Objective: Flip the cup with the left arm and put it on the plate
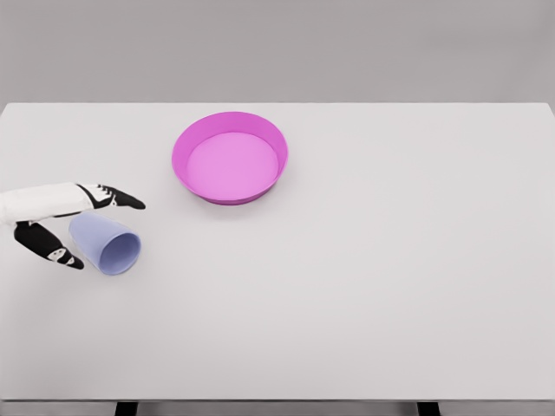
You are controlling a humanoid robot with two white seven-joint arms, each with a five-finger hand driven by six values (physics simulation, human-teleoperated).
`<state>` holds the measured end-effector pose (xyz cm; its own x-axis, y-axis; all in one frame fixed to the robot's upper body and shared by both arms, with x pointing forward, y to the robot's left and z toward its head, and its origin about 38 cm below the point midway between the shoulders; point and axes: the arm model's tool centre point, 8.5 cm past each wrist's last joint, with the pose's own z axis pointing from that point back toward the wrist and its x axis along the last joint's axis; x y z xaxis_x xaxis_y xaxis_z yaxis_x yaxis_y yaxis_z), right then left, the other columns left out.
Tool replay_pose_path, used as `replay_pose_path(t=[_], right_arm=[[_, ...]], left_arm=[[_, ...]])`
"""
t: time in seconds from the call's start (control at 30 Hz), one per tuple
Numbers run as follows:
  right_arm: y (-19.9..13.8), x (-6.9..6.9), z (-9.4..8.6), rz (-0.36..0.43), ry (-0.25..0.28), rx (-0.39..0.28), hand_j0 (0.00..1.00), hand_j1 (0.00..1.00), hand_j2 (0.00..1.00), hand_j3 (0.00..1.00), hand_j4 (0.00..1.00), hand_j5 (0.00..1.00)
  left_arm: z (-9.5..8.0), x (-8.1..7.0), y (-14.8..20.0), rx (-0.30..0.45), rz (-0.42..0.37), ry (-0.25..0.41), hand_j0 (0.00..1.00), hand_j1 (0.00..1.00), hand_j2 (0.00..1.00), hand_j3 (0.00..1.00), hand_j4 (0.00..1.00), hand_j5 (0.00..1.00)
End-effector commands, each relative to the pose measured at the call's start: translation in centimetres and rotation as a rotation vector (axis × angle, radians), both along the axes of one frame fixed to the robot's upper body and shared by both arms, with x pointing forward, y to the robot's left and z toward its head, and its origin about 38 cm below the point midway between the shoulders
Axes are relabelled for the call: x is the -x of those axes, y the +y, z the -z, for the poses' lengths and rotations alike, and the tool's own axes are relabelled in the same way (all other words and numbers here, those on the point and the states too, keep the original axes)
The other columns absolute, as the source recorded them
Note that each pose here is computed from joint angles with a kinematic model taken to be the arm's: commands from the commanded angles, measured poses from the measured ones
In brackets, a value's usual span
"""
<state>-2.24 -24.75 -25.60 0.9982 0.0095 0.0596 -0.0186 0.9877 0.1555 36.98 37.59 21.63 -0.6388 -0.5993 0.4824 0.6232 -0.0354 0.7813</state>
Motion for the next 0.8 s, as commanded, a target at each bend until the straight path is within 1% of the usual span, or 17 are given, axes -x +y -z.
replay_pose_path(t=[0.0, 0.07, 0.4, 0.5, 0.57, 0.63, 0.77], right_arm=[[0.0, 0.0, 0.0, -0.002, 0.0, 0.0, 1.0, 1.0, 1.0, 1.0, 1.0, 1.0], [0.0, 0.0, 0.0, 0.0, 0.0, 0.0, 1.0, 1.0, 1.0, 1.0, 1.0, 1.0], [0.0, 0.0, 0.0, 0.0, 0.0, 0.0, 1.0, 1.0, 1.0, 1.0, 1.0, 1.0], [0.0, 0.0, 0.0, 0.0, 0.0, 0.0, 1.0, 1.0, 1.0, 1.0, 1.0, 1.0], [0.0, 0.0, 0.0, 0.001, 0.0, 0.0, 1.0, 1.0, 1.0, 1.0, 1.0, 1.0], [0.0, 0.0, 0.0, -0.002, 0.0, 0.0, 1.0, 1.0, 1.0, 1.0, 1.0, 1.0], [0.0, 0.0, 0.0, 0.0, 0.0, 0.0, 1.0, 1.0, 1.0, 1.0, 1.0, 1.0]], left_arm=[[0.3, 0.0, 0.1, -0.02, 0.001, 0.002, 1.0, 1.0, 1.0, 1.0, 1.0, 1.0], [0.4, 0.1, 0.2, -0.037, 0.008, 0.014, 1.0, 1.0, 1.0, 1.0, 1.0, 1.0], [0.6, -0.2, 0.6, -0.036, -0.006, 0.016, 1.0, 1.0, 1.0, 1.0, 1.0, 1.0], [1.2, -0.8, 2.4, -0.069, -0.061, 0.022, 1.0, 1.0, 1.0, 1.0, 1.0, 1.0], [2.1, -1.3, 1.8, -0.07, -0.059, 0.021, 1.0, 1.0, 1.0, 1.0, 1.0, 1.0], [2.5, -1.5, 1.5, -0.078, -0.051, 0.02, 1.0, 1.0, 1.0, 1.0, 1.0, 1.0], [2.9, -1.6, 0.6, -0.064, -0.036, 0.019, 1.0, 1.0, 1.0, 1.0, 1.0, 1.0]])
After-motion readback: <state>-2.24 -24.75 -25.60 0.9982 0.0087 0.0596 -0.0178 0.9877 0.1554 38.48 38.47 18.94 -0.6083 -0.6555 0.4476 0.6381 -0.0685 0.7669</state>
